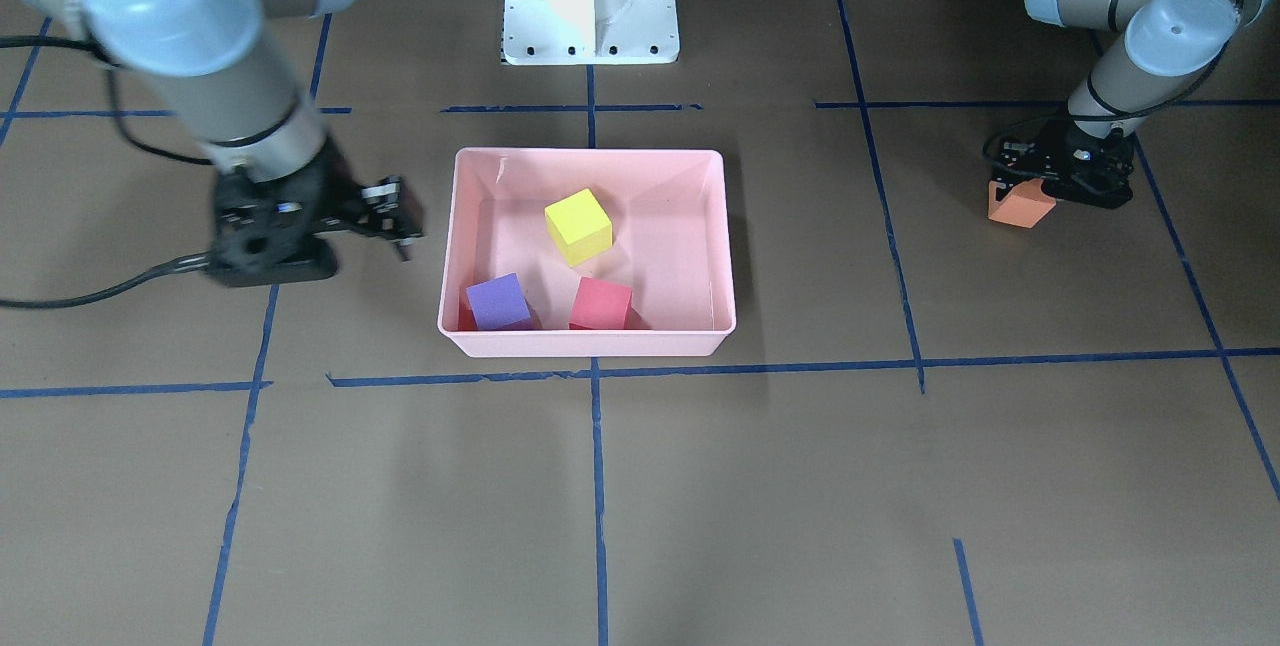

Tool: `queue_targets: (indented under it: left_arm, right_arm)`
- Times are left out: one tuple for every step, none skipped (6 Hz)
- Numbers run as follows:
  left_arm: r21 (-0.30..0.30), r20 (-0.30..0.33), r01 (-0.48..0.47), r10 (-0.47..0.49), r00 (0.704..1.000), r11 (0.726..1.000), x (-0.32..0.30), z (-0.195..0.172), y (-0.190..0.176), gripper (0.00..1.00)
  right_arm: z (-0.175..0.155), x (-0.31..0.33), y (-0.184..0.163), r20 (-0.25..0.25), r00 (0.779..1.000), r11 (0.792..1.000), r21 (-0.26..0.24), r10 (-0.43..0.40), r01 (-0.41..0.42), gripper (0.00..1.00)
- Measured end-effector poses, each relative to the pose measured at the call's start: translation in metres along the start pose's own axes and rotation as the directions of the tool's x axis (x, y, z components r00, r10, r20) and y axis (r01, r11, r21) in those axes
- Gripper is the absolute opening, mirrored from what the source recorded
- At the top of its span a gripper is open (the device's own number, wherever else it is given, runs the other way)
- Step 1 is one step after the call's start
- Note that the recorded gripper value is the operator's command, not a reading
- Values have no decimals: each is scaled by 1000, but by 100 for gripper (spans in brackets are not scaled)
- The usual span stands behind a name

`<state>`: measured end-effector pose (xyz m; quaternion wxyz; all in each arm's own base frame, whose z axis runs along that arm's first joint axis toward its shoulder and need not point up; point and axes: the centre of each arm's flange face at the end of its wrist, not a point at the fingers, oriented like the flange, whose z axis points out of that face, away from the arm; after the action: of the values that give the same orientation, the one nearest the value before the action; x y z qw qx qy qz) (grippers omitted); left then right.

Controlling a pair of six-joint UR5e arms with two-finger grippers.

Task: Place blocks into pink bin with both arms
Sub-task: 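Release the red cube and withdraw right arm while left gripper grasps orange cube, then carry the orange cube with the left gripper and lower it into the bin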

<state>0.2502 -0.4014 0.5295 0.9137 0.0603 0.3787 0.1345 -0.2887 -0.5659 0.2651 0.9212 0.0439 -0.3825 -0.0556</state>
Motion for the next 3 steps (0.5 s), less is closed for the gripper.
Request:
queue_targets:
  left_arm:
    - [14, -9, 9, -8, 1000, 1000, 27, -34, -12, 42]
    - [21, -10, 15, -15, 1000, 1000, 57, -64, -30, 42]
    - [30, -18, 48, -47, 999, 998, 98, -96, -59, 42]
  right_arm:
    - [-7, 67, -1, -14, 997, 997, -5, -76, 76, 100]
    - [-15, 128, 3, -15, 991, 991, -13, -136, 136, 100]
    - [-21, 197, 18, -10, 978, 978, -24, -206, 206, 100]
